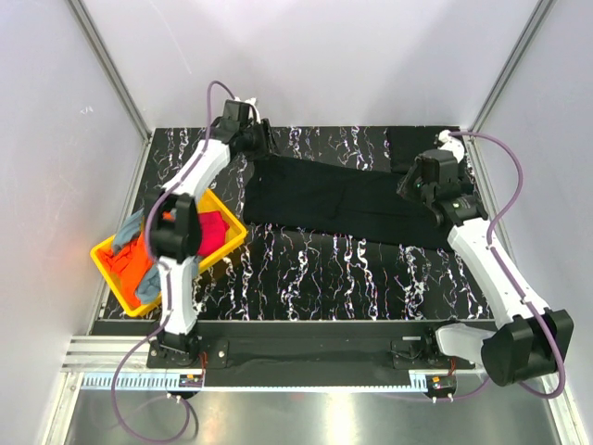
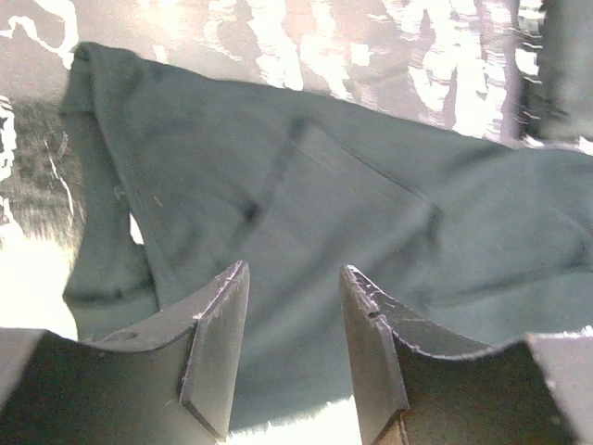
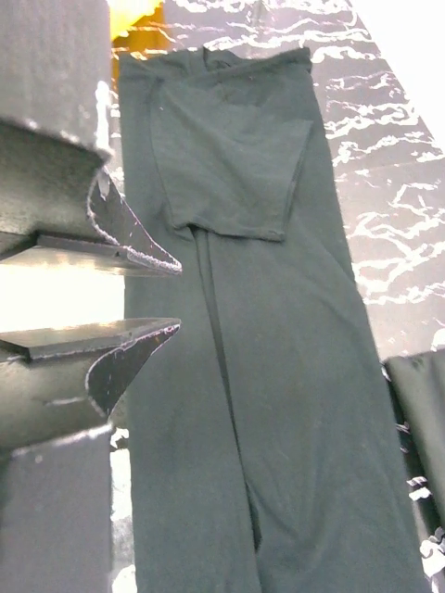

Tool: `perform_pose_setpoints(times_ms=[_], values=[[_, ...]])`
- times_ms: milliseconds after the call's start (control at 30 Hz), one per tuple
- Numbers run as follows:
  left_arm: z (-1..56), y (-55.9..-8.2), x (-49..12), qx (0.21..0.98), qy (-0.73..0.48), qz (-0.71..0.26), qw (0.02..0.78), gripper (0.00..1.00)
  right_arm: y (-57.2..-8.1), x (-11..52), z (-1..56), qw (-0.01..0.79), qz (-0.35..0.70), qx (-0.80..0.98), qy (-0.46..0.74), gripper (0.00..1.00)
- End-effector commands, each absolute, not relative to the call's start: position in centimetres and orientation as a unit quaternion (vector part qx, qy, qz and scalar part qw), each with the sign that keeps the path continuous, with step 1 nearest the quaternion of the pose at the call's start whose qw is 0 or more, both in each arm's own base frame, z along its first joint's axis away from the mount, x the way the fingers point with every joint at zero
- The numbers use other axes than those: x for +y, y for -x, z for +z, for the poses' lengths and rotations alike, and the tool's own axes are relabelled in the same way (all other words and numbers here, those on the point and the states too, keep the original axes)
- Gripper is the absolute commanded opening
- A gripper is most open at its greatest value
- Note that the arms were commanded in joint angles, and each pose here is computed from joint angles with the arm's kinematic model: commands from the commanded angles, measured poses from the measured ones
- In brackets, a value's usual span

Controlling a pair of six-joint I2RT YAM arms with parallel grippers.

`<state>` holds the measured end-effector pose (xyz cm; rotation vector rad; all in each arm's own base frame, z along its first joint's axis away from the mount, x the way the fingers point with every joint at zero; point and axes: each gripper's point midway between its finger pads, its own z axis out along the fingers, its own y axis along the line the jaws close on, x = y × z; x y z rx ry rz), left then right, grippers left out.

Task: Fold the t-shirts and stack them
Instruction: Fold the tshirt

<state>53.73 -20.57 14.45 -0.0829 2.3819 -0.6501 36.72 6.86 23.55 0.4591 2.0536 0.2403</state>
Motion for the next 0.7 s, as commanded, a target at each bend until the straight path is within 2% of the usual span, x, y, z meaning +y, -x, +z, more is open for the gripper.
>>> perform_pose_setpoints(times_ms=[0, 67, 200, 300, 433, 667], values=[[17.5, -50.4, -21.3, 0.901, -0.006, -0.248, 0.355, 0.49, -36.5, 7.8, 23.4, 0.484, 0.129, 0.844, -0.192, 0.31], [17.4, -48.0, -22.2, 0.908, -0.022, -0.238, 0.345, 0.47, -36.4, 8.5, 21.7, 0.46, 0.139, 0.856, -0.192, 0.27], [12.7, -43.1, -22.5, 0.933, -0.028, -0.215, 0.286, 0.45, -36.6, 9.4, 17.3, 0.412, 0.146, 0.876, -0.202, 0.21], [9.9, -41.1, -22.3, 0.946, -0.029, -0.193, 0.257, 0.44, -36.4, 10.0, 13.6, 0.366, 0.142, 0.896, -0.209, 0.19], [6.4, -40.8, -21.8, 0.96, -0.016, -0.159, 0.232, 0.44, -36.4, 10.2, 12.6, 0.355, 0.144, 0.9, -0.211, 0.19], [2.9, -43.1, -21.7, 0.969, -0.004, -0.104, 0.225, 0.44, -37.1, 10.2, 15.6, 0.389, 0.156, 0.885, -0.201, 0.19]])
